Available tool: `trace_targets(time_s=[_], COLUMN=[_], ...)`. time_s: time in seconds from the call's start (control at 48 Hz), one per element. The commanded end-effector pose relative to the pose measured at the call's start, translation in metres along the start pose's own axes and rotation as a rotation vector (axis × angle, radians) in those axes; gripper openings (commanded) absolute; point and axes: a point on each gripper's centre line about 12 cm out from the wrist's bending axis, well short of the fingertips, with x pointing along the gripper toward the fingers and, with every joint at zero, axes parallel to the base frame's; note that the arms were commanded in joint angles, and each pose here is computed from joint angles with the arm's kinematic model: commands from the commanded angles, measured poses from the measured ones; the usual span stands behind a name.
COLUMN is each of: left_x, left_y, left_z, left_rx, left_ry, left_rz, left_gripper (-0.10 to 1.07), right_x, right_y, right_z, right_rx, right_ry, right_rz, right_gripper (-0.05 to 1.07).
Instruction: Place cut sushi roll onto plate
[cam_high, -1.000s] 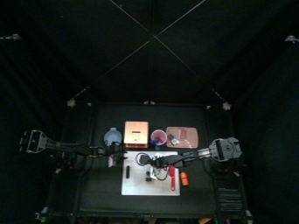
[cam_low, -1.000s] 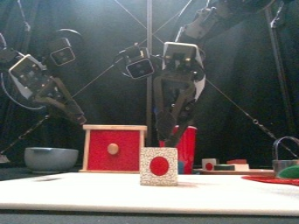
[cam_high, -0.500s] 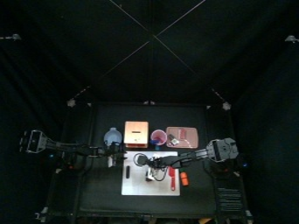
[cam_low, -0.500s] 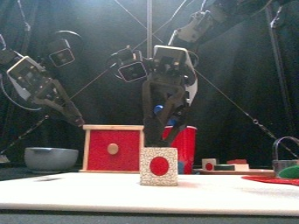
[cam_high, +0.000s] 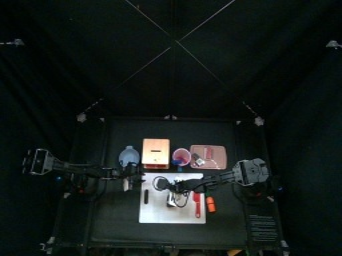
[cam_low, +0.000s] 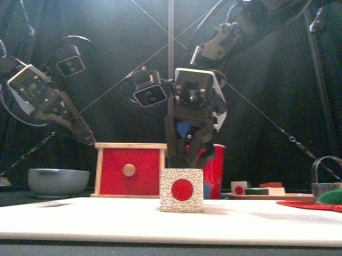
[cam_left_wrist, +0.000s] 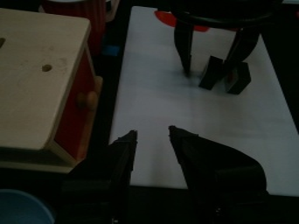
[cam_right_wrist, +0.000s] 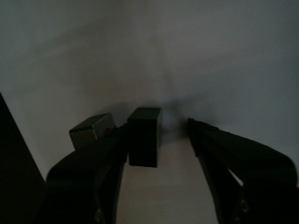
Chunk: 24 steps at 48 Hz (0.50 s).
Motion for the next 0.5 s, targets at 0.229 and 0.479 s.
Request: trace_targets(time_s=[0.229,0.479], left_x=[0.0,0.001], left_y=[-0.001,0.0], left_z=[0.004,0.003], left_rx=[-0.001,-0.002], left_ry=[-0.006,-0.005], left_rz=[-0.002,0.002], left_gripper=[0.77,0.77], right_x=[-0.061,-0.107], right_y=[-0.022,-0.084], right_z=[-0.015,-0.07], right_rx=[0.033,0.173], right_ry=[-0.05,-0.062], right_rz=[0.003,-0.03], right_gripper=[0.74,0.73])
